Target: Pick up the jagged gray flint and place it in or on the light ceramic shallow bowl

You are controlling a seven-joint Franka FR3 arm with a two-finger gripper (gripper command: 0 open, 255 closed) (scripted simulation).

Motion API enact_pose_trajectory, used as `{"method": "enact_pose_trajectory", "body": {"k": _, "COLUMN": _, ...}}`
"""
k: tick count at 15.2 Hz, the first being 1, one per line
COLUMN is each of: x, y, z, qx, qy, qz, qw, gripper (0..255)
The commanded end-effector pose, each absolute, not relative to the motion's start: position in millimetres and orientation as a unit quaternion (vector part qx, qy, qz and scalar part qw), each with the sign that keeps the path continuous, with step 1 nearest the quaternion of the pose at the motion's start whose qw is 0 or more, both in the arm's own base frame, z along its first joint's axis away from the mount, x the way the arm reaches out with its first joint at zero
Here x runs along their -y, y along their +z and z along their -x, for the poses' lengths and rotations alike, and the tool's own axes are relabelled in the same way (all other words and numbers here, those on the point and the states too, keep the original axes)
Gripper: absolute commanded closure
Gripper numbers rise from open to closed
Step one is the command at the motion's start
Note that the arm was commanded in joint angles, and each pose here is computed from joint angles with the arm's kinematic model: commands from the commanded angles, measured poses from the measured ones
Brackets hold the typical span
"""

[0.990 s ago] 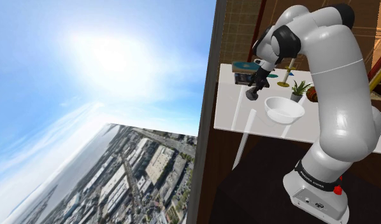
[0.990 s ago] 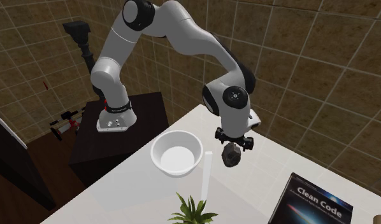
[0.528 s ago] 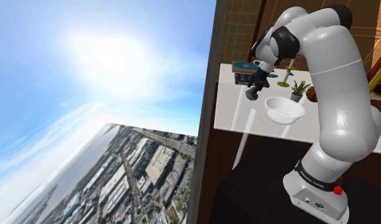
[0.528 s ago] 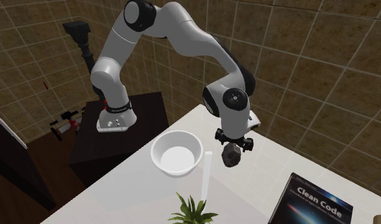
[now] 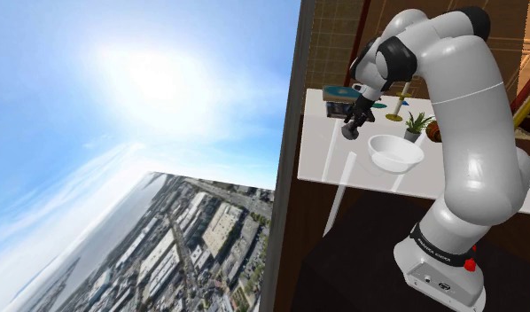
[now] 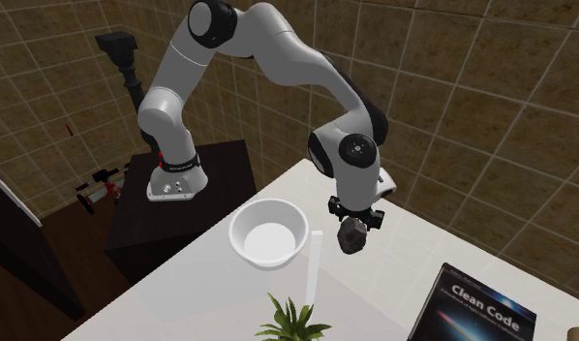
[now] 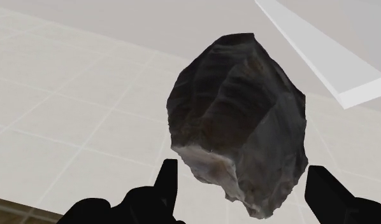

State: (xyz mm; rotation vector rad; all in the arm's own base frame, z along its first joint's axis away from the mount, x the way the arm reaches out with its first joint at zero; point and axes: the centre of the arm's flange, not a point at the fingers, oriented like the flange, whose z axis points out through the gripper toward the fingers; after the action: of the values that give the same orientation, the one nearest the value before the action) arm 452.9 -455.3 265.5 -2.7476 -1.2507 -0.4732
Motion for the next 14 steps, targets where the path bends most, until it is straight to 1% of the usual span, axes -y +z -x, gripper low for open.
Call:
{"method": "enact_pose_trajectory", "body": {"k": 1, "x": 456, "y": 265, "z": -452, "qx": 0.408, "qy": -0.154, "qz": 0.899, "qw": 0.043, "gripper": 255}}
{"method": "enact_pose_trajectory", "body": {"k": 3, "x": 456, "y": 264, "z": -452, "qx": 0.408, "qy": -0.154, "qz": 0.899, "qw": 0.043, "gripper": 255}}
{"method": "enact_pose_trajectory", "body": {"k": 14, "x": 456, "y": 322, "z": -452, "qx": 0.408, "qy": -0.154, "qz": 0.899, "qw": 0.043, "gripper": 255}}
